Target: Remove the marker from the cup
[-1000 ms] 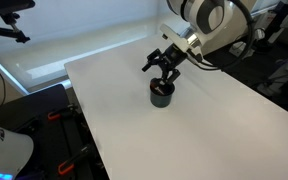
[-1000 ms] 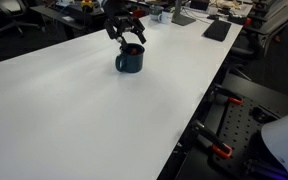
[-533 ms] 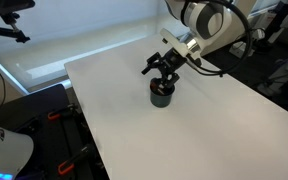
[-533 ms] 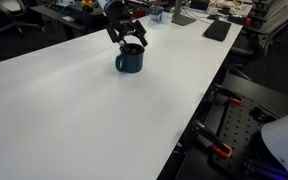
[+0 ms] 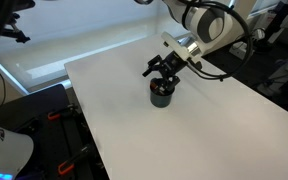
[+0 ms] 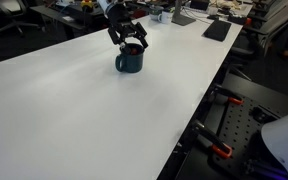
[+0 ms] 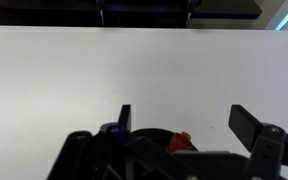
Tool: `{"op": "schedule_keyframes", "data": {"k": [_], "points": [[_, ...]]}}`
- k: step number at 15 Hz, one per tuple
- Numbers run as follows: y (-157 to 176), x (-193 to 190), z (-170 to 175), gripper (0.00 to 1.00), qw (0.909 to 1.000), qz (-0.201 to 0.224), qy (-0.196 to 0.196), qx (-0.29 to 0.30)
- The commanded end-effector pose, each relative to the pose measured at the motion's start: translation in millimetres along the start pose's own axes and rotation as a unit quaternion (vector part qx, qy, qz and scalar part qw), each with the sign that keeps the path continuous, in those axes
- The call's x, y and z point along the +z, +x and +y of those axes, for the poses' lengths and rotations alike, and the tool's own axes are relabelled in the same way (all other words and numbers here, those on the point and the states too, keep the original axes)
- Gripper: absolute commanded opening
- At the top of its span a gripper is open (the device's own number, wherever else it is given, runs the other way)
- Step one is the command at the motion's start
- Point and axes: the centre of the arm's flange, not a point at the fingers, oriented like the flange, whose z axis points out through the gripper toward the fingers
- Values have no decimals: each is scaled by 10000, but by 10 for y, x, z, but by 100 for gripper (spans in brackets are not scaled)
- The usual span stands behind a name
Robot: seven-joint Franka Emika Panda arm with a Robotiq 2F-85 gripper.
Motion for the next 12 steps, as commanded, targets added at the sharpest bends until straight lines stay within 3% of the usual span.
{"op": "schedule_keyframes", "data": {"k": [1,6,7,8,12], "points": [[1,2,1,100,10000,-2,0,0],[19,20,3,100,10000,-25,8,-5],[24,23,7,75,10000,-20,-4,-37],[26,24,7,74,10000,-17,5,-30],[28,34,8,42,10000,-15,-20,-42]]}}
